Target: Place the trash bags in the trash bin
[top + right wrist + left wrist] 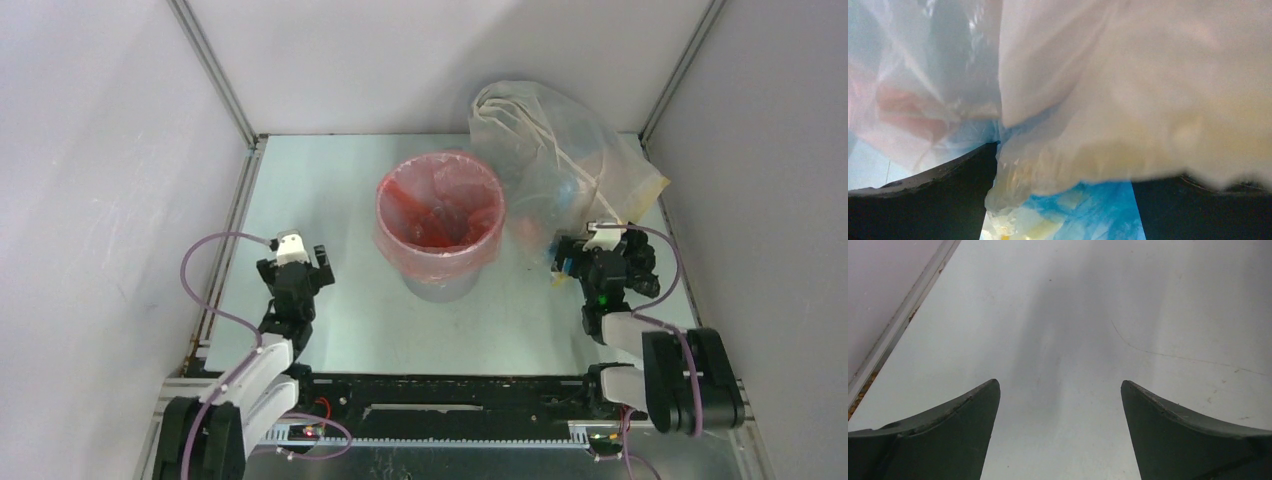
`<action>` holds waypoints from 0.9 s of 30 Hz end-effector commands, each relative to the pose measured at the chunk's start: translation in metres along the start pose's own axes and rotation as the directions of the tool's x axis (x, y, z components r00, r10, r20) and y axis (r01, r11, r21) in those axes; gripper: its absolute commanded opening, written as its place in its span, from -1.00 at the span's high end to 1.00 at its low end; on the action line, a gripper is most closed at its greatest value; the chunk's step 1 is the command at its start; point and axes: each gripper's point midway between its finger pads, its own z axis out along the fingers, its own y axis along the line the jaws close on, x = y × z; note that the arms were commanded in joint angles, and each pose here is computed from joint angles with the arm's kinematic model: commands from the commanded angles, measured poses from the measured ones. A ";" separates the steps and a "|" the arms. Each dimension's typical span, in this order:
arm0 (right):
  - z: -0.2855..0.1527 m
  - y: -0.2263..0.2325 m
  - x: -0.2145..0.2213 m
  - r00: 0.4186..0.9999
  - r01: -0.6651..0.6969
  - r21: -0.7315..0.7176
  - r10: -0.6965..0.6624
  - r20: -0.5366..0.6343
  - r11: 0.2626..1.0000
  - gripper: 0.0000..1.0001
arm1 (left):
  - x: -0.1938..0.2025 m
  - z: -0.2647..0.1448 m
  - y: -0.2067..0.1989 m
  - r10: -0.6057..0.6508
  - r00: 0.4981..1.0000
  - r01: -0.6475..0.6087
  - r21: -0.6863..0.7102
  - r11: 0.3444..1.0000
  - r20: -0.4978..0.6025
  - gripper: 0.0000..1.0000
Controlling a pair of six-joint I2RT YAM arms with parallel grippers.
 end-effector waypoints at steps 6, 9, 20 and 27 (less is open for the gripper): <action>0.030 -0.001 -0.047 0.983 0.008 -0.009 -0.006 0.182 1.000 -0.99 | -0.060 0.032 0.000 0.004 0.987 0.008 -0.072 0.997 0.160 -1.00; 0.032 -0.004 -0.047 0.985 -0.005 0.007 0.004 0.172 1.000 -0.99 | -0.070 0.039 -0.006 0.054 0.978 -0.046 -0.041 0.998 0.201 -1.00; 0.032 -0.005 -0.046 0.986 -0.009 0.006 0.008 0.166 1.000 -0.99 | -0.065 0.053 0.000 -0.012 0.958 0.004 0.028 1.000 0.287 -1.00; 0.032 -0.005 -0.045 0.986 -0.008 0.005 0.007 0.164 1.000 -0.99 | -0.065 0.052 0.002 -0.014 0.956 0.009 0.021 1.000 0.292 -1.00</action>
